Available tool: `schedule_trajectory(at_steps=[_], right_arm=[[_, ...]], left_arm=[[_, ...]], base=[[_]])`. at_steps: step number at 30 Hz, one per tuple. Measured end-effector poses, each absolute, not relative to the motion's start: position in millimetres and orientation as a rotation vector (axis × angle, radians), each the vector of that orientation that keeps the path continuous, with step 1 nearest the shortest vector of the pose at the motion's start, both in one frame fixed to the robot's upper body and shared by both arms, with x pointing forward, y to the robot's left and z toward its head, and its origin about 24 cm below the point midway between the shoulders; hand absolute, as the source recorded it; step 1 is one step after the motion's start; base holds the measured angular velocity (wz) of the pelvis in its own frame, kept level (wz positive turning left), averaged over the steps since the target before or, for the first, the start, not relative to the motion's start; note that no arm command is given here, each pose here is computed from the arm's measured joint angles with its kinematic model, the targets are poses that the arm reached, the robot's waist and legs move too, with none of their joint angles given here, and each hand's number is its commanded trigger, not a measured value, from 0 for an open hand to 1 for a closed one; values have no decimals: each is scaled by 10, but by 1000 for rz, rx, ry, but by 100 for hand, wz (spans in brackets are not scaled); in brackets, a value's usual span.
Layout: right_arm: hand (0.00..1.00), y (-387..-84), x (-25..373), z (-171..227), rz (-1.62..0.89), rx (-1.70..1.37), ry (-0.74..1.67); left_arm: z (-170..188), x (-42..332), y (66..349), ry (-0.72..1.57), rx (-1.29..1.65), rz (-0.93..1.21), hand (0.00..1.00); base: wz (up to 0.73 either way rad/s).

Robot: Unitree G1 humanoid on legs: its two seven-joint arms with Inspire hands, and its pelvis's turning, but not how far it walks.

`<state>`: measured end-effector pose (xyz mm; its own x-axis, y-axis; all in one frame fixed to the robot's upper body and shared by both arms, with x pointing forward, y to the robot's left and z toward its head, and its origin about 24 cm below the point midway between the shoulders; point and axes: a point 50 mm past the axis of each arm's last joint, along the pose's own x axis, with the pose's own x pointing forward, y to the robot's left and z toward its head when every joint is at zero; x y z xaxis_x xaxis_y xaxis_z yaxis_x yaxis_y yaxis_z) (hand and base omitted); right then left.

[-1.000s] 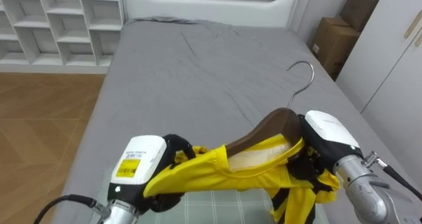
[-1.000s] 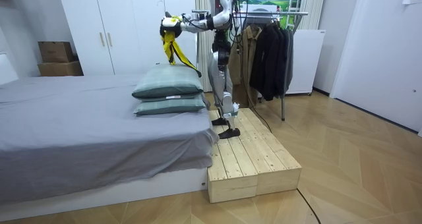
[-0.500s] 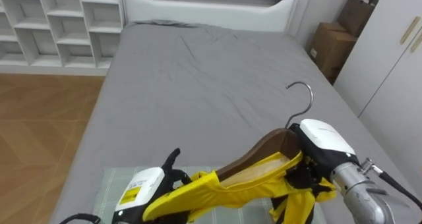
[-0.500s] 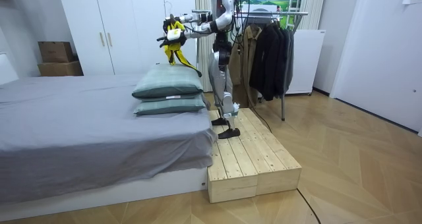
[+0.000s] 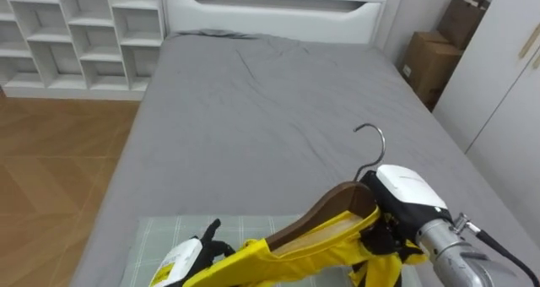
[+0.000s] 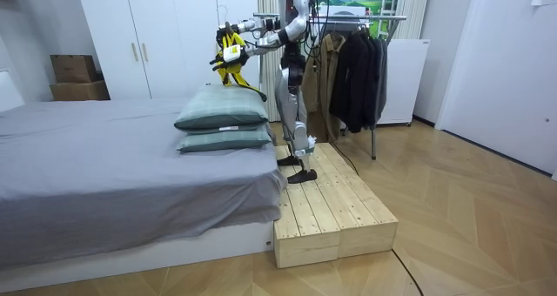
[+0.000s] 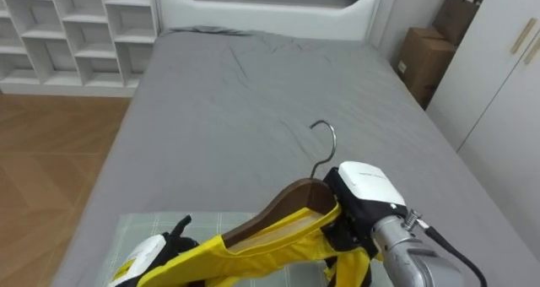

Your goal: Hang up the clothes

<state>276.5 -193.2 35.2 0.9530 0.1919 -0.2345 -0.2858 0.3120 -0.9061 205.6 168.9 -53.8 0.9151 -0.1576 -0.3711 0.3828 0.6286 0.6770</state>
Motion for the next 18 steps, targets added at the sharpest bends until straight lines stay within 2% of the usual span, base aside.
schedule_trajectory(at_steps=[14,18], right_arm=[[100,-1840,2730,309,369,-1276,89],[100,-1760,2691,249,393,-1251,92]], left_arm=[[-880,1834,1915,520,591,-223,0],[-1006,1685,2181,610,415,-54,0]], base=[[0],[1]])
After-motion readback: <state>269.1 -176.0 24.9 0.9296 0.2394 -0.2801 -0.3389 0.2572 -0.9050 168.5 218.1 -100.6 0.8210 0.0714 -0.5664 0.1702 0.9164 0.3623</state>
